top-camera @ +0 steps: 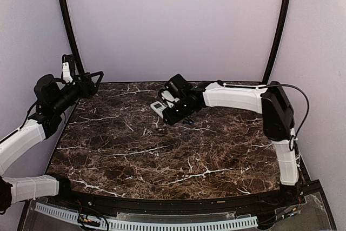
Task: Load the batteries into the remote control
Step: Pick up the remote control from the center of the board, then pass from the right arm to the left
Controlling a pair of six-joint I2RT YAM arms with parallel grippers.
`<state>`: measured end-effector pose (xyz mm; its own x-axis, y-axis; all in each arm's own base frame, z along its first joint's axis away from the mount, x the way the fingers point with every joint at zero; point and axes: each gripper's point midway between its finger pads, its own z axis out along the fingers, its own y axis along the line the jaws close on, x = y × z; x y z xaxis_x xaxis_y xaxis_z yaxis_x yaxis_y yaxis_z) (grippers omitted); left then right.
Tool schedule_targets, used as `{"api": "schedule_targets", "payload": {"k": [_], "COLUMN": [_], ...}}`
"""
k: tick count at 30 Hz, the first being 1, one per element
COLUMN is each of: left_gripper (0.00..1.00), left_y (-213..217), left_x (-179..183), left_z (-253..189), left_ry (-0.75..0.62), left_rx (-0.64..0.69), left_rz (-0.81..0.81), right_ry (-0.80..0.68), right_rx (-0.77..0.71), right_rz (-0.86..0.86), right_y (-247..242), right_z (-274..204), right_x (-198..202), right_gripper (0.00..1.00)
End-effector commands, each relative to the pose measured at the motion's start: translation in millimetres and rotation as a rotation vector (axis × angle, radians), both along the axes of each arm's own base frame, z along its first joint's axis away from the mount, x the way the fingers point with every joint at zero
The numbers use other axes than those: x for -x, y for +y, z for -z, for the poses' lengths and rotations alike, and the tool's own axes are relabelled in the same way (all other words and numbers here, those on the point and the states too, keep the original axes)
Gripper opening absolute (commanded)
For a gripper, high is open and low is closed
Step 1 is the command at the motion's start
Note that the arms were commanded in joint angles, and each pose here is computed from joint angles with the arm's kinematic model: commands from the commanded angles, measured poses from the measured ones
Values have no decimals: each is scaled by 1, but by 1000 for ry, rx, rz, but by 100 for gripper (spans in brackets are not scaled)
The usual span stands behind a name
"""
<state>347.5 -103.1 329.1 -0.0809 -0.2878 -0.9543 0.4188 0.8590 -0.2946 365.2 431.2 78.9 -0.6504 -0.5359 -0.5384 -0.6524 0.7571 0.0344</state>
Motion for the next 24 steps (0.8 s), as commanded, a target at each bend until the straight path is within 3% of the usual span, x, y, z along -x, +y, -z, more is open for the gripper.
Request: {"api": "schedule_targets", "payload": {"k": [1,6,10,18,24], "left_gripper": [87,85,84,84,78], "left_y": [-42,-96,-122,-150,-167], "left_x": [32,92,143,149,139], "left_z": [-25,-52,-63,-28,2], "left_ry": [-110,-247,-488,-843,-971], "left_rx": [-71,-112,-358,-1001,-1348], "left_rz": [207,539,672,531,490], "right_ry": [-247,-291,-286,-197,-121], "right_rx": [-342,-560,-548,-389,-317], "right_rz": [-290,-595,-624,-561,-548], "right_y": [23,11,-5,-42,-51], "right_z": [-158,-232,-257,-240,-214], "right_x": [31,104,121,132,142], "right_gripper": [38,38,37,35,32]}}
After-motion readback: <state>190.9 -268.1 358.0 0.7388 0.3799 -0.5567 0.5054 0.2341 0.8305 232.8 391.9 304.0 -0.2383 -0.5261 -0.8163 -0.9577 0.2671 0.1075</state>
